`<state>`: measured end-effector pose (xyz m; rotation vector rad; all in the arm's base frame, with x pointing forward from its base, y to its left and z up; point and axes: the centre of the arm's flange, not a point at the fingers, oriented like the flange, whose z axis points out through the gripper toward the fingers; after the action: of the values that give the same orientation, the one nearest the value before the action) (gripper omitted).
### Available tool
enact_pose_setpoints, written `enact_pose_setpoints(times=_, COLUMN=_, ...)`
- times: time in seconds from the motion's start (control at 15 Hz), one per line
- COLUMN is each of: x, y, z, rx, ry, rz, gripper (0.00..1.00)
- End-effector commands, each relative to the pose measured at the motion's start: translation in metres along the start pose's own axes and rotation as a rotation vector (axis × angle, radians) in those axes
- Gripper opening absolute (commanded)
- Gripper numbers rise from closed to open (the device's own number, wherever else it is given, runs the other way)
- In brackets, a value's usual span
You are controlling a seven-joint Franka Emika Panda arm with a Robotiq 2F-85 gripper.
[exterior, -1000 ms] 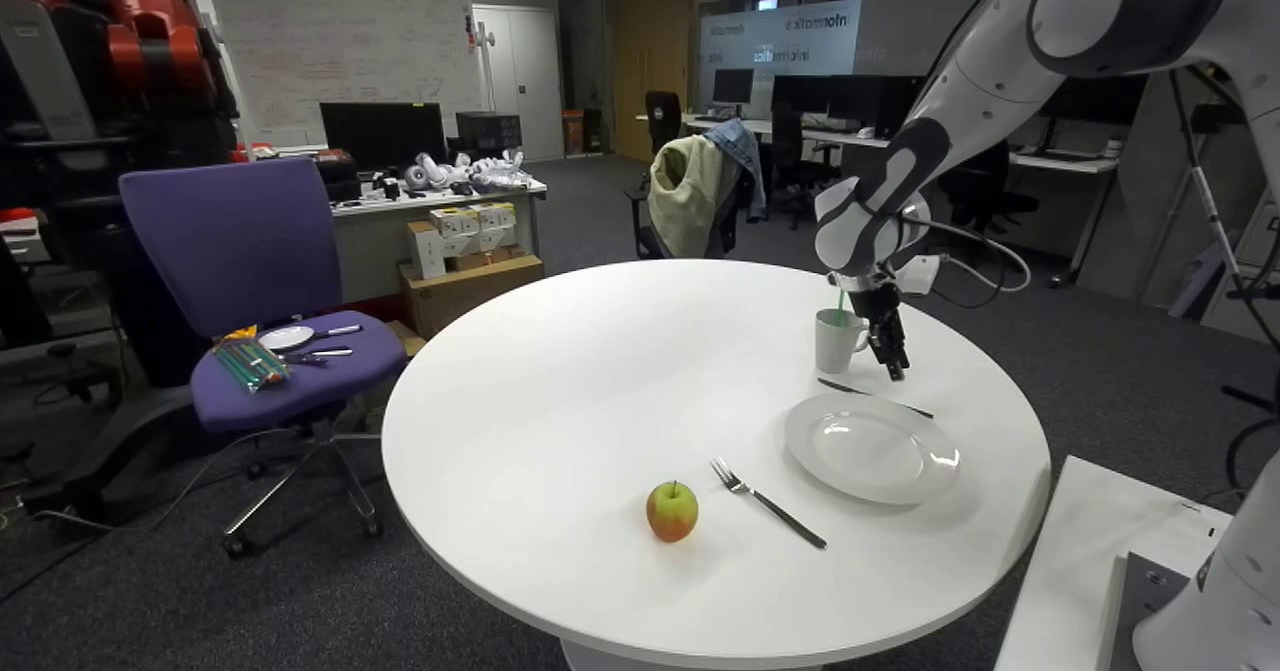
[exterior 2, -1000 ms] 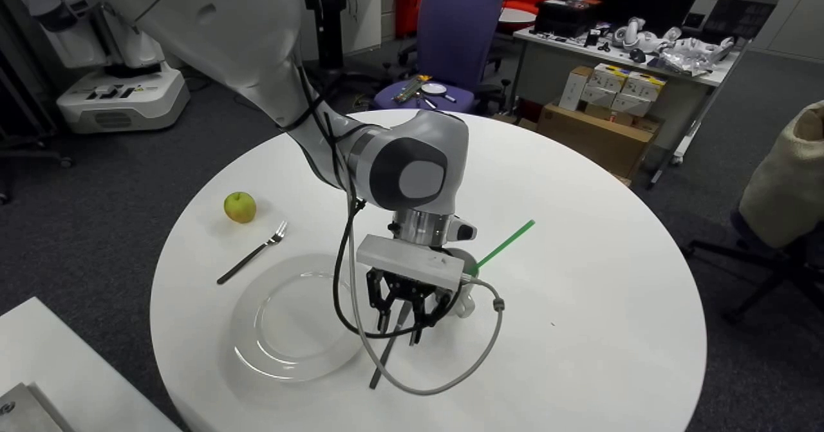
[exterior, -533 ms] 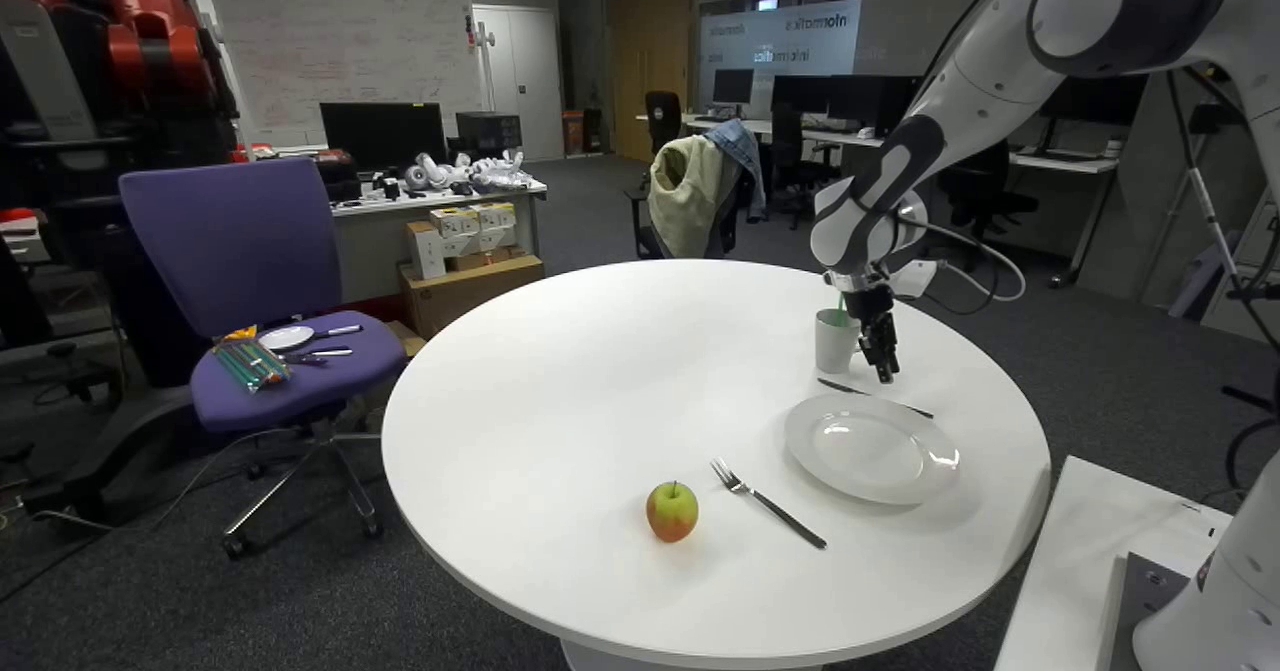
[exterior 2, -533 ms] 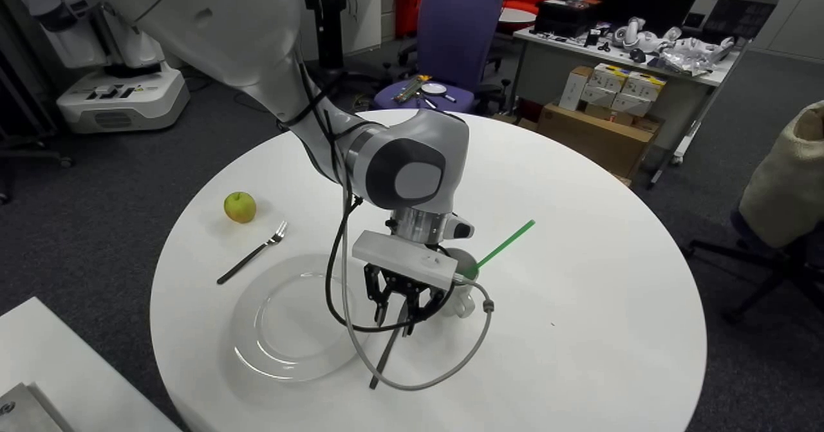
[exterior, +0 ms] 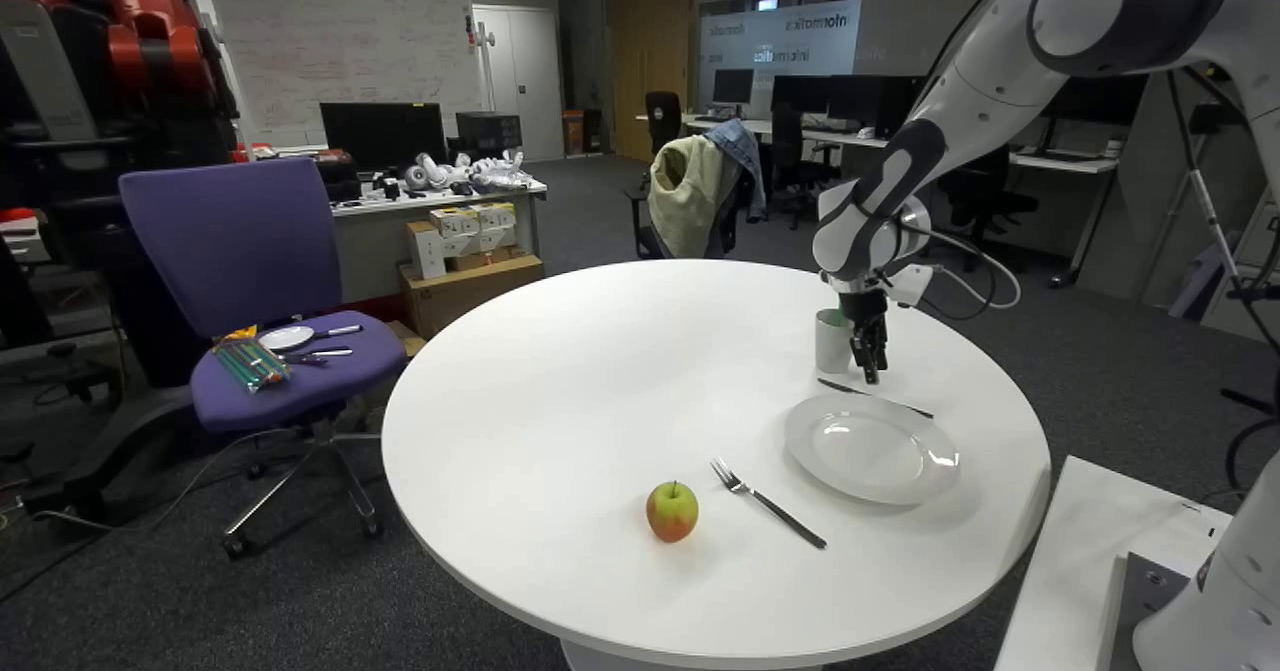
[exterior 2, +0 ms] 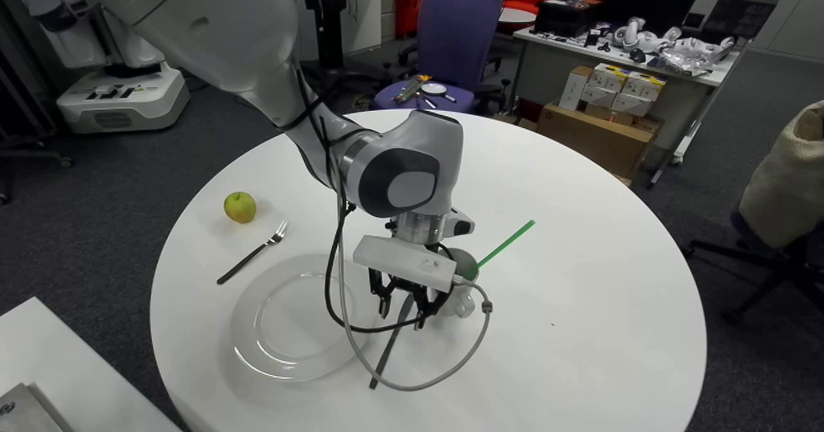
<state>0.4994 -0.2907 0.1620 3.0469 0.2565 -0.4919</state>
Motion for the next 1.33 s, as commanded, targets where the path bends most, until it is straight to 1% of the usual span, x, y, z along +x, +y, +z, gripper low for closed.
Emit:
enact_pose_setpoints(times=0.0, x=-0.016, y=-0.009, z=-0.011, rx=0.022, ry=0.035, rz=0.012, gripper=0.94)
enact_pose_setpoints(times=0.07, x=-0.016, y=-0.009, z=-0.012, rx=0.028, ry=0.038, rz=0.018, gripper=0.99)
enact_pose_setpoints(times=0.13, x=-0.017, y=-0.009, z=-0.014, rx=0.030, ry=0.039, rz=0.018, gripper=1.00)
enact_pose_setpoints(times=0.4, x=-0.017, y=-0.008, z=-0.021, rx=0.039, ry=0.055, rz=0.037, gripper=1.00)
enact_pose_setpoints(times=0.67, x=-0.021, y=-0.010, z=-0.026, rx=0.029, ry=0.072, rz=0.047, gripper=1.00)
enact_pose_setpoints(times=0.73, x=-0.003, y=-0.002, z=-0.014, rx=0.023, ry=0.037, rz=0.033, gripper=1.00)
enact_pose_setpoints(times=1.27, x=-0.006, y=-0.003, z=-0.017, rx=0.024, ry=0.041, rz=0.035, gripper=1.00)
